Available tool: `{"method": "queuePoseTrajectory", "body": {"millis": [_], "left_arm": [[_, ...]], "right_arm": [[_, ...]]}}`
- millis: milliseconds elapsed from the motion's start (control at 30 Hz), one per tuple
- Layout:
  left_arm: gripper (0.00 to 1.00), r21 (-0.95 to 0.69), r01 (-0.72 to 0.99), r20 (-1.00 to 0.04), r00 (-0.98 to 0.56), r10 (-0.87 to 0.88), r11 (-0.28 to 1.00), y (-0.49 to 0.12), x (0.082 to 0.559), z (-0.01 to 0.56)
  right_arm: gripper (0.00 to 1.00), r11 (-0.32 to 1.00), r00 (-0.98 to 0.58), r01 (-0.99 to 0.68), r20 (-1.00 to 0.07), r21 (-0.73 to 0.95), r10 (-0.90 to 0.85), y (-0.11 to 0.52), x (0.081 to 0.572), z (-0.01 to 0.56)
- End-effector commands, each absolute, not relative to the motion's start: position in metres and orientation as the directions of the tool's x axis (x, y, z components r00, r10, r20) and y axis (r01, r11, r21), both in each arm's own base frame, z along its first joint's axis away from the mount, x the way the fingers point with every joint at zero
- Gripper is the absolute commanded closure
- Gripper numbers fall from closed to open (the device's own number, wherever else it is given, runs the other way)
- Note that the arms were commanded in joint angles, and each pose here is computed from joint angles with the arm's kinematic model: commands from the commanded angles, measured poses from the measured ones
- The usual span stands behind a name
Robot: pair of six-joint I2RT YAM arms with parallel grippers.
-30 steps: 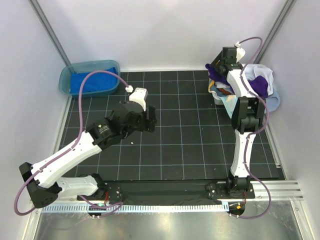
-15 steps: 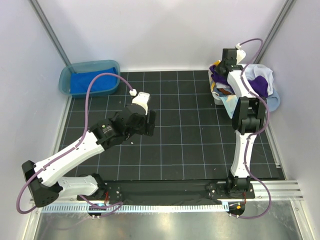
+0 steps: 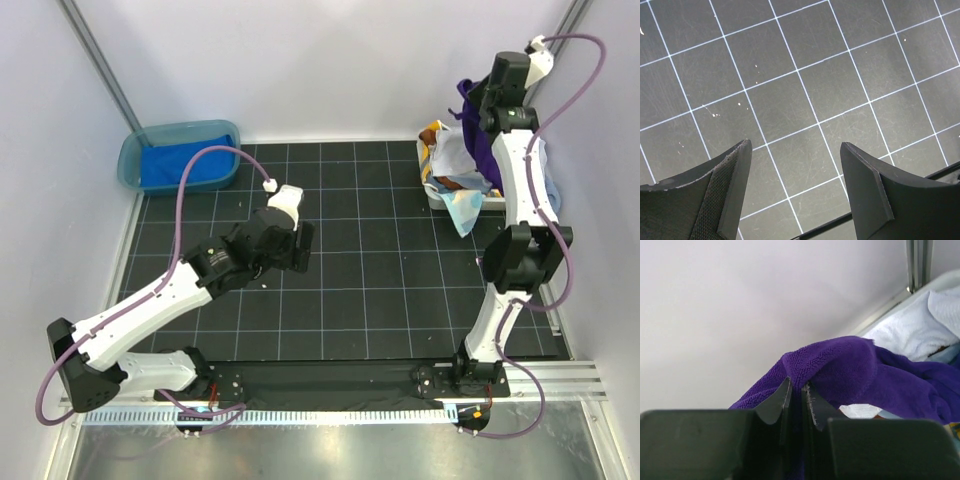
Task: Fold and stack the towels
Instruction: Grab crumpled towel, then move the towel to the center of the board
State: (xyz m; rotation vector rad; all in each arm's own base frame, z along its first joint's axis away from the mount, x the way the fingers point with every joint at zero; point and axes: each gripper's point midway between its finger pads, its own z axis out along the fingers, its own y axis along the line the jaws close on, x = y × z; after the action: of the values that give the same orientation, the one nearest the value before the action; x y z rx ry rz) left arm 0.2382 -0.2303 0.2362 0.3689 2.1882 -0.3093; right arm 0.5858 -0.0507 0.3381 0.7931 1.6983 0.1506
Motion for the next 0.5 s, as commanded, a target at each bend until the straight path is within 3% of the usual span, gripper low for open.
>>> {"method": "queuePoseTrajectory", "body": {"millis": [0,233,467], "left_arm": [[0.25,-0.102,0.388,-0.825,-0.548,0.140,0.916,-0.236,0.242,0.253],[0.25,-0.108,0.344,-0.834,-0.541,0.103,0.933,-0.229,0.252,0.263],[0.25,-0.138,0.234,-0.837,-0.547,0.013,0.962,-0.204,0.276,0.280]], "right_arm": [[0.99,0.777,0.071,0.323,-0.833,0.540,0.549,-0.047,0.559,0.426],[0.99,0.792,0.127,0.195,-0.815,0.579,0.565,-0.032,0.529,0.488],[0.99,0.797,0.034,0.010,-0.797,0.604,0.603,0.030,0.498,0.527]]}}
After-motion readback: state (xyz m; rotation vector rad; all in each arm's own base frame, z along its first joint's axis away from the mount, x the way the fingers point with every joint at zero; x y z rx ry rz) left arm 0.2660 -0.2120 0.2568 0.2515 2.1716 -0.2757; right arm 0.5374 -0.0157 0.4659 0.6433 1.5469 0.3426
